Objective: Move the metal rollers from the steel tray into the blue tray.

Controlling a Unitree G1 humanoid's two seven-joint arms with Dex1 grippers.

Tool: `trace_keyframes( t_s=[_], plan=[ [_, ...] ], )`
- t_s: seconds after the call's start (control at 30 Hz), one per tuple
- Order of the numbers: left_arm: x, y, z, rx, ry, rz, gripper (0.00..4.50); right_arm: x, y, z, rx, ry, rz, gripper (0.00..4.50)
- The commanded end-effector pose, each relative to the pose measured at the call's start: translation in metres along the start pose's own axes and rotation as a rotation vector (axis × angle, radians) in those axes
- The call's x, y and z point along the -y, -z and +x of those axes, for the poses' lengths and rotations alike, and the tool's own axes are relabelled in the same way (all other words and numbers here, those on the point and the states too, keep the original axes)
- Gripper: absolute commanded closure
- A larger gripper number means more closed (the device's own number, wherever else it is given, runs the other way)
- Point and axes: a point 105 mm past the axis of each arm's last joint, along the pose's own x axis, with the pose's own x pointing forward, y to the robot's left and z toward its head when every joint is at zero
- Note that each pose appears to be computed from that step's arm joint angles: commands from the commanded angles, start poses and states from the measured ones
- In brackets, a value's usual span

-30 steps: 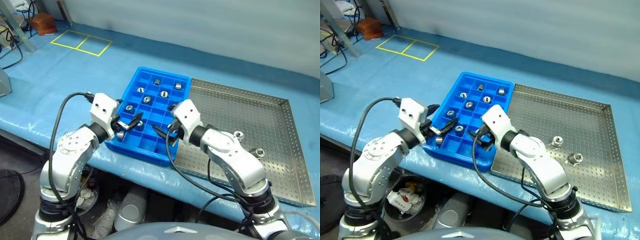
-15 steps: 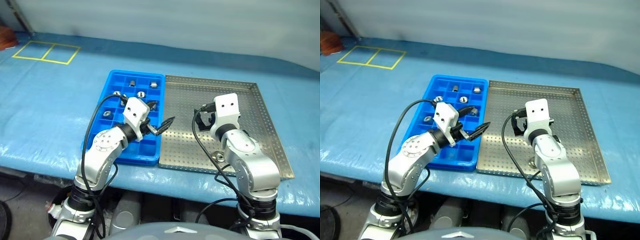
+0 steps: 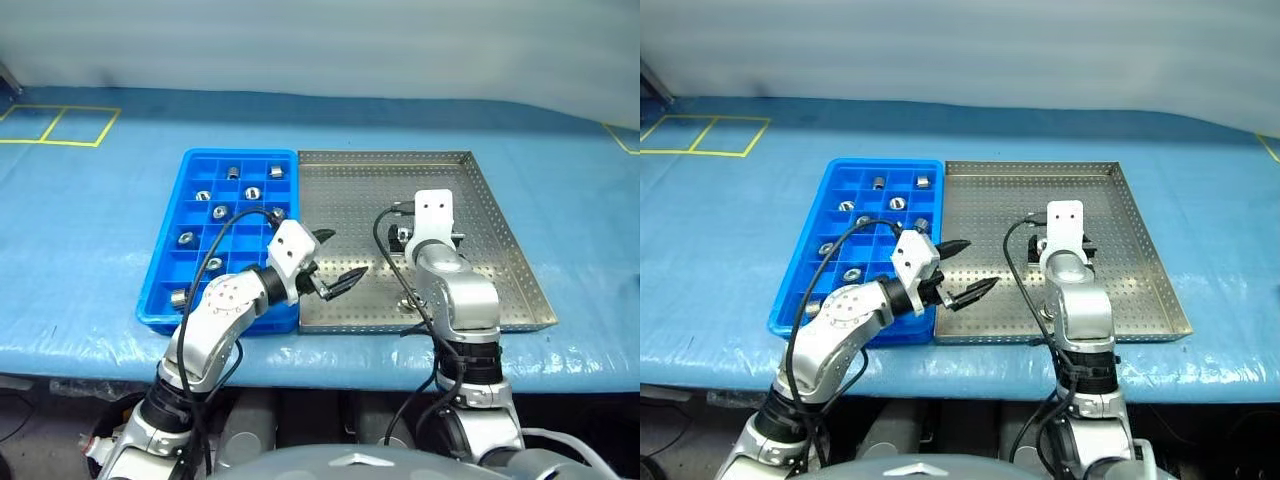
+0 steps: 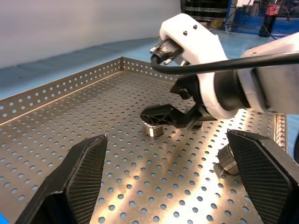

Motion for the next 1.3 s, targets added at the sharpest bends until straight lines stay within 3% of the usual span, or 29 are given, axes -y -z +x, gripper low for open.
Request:
trace_keyframes(
  t_s=[0.03, 0.33, 0.43, 0.67, 0.83, 1.1, 1.3],
  plan=[
    [0.012, -0.013, 0.000, 0.053, 0.056, 0.013, 0.05, 0.003, -0.009, 0.008, 0.029, 0.012, 0.016, 0.00],
    [0.023, -0.011, -0.004, 0.058, 0.100, 0.006, 0.05, -0.019, 0.006, 0.018, -0.016, -0.109, -0.006, 0.00],
    [0.023, -0.010, -0.005, 0.057, 0.094, 0.005, 0.00, -0.024, 0.007, 0.019, -0.017, -0.127, -0.016, 0.61],
    [0.020, -0.008, -0.008, 0.059, 0.074, -0.003, 0.00, -0.031, -0.004, 0.015, 0.025, -0.156, -0.033, 2.80],
    [0.010, -0.010, -0.014, 0.079, -0.010, 0.009, 0.00, -0.049, -0.034, 0.001, 0.132, -0.244, -0.100, 2.79],
    [-0.021, -0.017, -0.040, 0.098, -0.243, 0.071, 0.00, -0.106, -0.089, -0.041, 0.344, -0.540, -0.233, 2.79],
    [-0.032, -0.018, -0.062, 0.079, -0.376, 0.097, 0.00, -0.139, -0.099, -0.057, 0.403, -0.690, -0.303, 2.79]
  ],
)
